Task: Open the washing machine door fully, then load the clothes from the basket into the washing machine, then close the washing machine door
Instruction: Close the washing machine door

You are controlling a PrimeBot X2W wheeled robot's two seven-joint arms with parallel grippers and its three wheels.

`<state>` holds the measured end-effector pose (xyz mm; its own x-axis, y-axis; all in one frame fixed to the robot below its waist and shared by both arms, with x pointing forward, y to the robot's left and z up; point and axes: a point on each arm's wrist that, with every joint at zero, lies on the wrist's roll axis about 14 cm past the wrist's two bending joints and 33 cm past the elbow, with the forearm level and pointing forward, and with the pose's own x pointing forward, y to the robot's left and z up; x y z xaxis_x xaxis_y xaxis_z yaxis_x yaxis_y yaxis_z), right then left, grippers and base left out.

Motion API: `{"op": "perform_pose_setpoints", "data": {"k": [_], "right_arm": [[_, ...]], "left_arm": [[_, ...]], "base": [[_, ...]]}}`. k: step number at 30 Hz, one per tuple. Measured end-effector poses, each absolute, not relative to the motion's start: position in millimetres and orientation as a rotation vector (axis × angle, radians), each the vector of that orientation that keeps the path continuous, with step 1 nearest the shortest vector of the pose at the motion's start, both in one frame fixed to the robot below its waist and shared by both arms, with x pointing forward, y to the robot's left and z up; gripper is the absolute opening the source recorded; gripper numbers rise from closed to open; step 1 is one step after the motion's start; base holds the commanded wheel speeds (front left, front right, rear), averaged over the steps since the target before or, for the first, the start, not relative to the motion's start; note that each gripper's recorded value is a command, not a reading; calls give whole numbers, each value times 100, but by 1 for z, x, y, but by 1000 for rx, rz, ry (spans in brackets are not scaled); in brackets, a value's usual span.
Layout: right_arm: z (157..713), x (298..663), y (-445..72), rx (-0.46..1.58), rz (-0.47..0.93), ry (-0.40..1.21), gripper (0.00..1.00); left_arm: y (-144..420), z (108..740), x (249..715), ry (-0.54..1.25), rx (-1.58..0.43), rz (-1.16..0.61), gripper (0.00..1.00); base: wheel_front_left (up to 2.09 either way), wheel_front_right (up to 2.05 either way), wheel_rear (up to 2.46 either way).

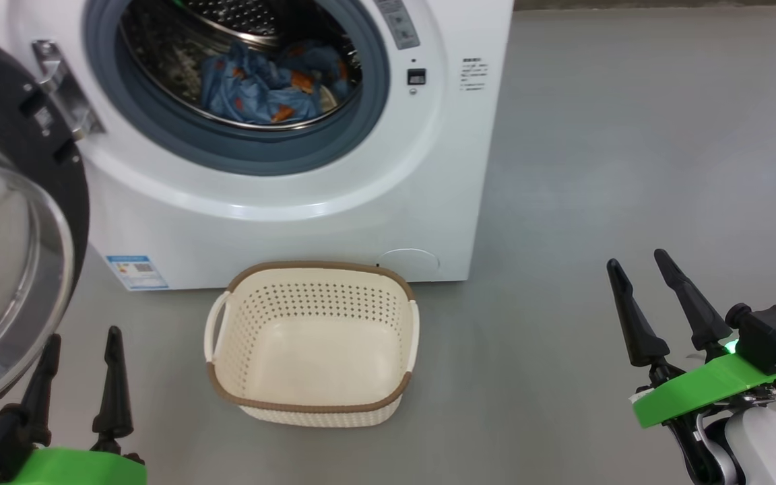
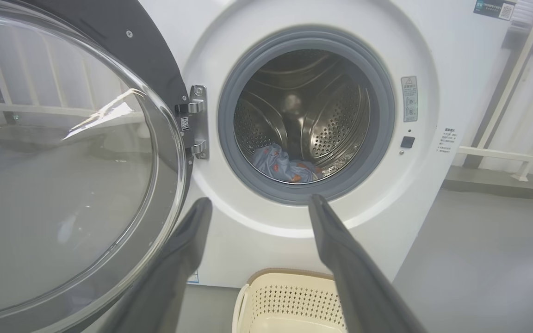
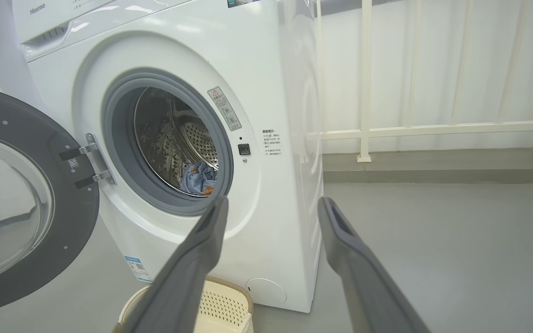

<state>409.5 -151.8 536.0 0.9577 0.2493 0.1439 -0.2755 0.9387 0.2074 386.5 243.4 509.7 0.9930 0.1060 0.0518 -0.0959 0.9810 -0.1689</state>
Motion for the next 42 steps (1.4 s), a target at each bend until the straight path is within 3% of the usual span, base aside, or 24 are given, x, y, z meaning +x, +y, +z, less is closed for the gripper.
{"op": "perform_pose_setpoints", "data": {"k": [42], "right_arm": [[532, 437, 15, 276, 693, -54, 100]], "left_arm": [[370, 514, 247, -87, -109, 589, 100]], "base": [[0, 0, 0]]}}
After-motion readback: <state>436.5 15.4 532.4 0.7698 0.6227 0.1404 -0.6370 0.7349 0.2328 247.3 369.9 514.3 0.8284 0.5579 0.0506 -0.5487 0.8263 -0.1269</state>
